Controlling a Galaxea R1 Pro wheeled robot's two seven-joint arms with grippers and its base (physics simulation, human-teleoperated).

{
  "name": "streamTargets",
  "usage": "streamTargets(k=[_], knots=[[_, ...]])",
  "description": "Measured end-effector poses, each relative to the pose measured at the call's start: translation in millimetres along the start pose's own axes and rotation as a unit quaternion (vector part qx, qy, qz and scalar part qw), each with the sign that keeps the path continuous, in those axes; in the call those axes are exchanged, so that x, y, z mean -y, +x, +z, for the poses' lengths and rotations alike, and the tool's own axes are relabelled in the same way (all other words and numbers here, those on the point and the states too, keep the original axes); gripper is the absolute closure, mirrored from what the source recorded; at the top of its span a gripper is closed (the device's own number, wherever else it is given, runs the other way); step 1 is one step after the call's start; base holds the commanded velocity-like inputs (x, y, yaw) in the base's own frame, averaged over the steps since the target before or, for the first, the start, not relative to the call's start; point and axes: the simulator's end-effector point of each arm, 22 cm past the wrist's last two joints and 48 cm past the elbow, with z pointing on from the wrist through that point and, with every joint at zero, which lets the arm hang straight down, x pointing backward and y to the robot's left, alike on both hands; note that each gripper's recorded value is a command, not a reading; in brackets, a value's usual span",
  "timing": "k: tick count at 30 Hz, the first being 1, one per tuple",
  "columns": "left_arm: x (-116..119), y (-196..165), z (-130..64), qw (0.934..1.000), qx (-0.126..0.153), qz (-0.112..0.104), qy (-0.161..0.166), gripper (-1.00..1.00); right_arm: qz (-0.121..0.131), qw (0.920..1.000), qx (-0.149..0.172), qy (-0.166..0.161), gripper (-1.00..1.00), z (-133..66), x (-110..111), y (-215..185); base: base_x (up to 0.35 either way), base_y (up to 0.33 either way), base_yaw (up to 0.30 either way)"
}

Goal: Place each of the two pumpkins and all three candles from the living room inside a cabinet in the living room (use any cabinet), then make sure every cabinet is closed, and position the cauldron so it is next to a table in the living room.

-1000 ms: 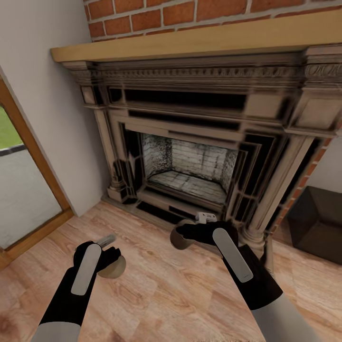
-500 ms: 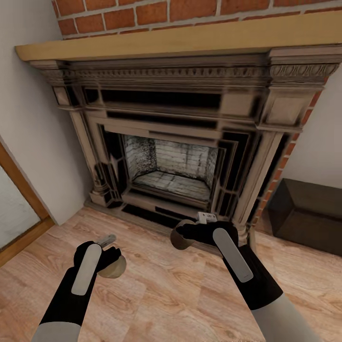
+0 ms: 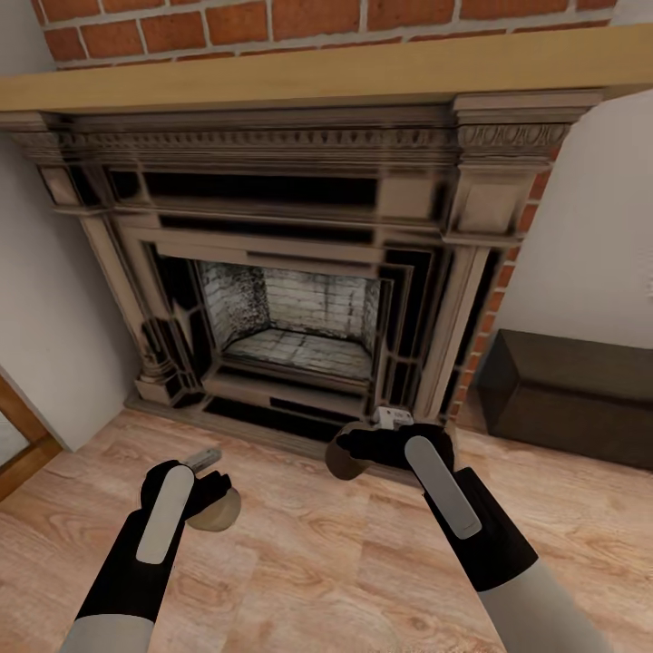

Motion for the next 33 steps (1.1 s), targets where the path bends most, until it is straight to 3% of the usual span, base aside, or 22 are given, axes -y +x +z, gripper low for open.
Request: streamTargets(k=[33], knots=[[0.4, 0.3, -0.1, 1.0000, 0.000, 0.001, 0.000, 1.00, 0.000, 1.0000, 0.000, -0.001, 1.00, 0.1, -0.7, 0.2, 0.000, 0.000, -0.229]])
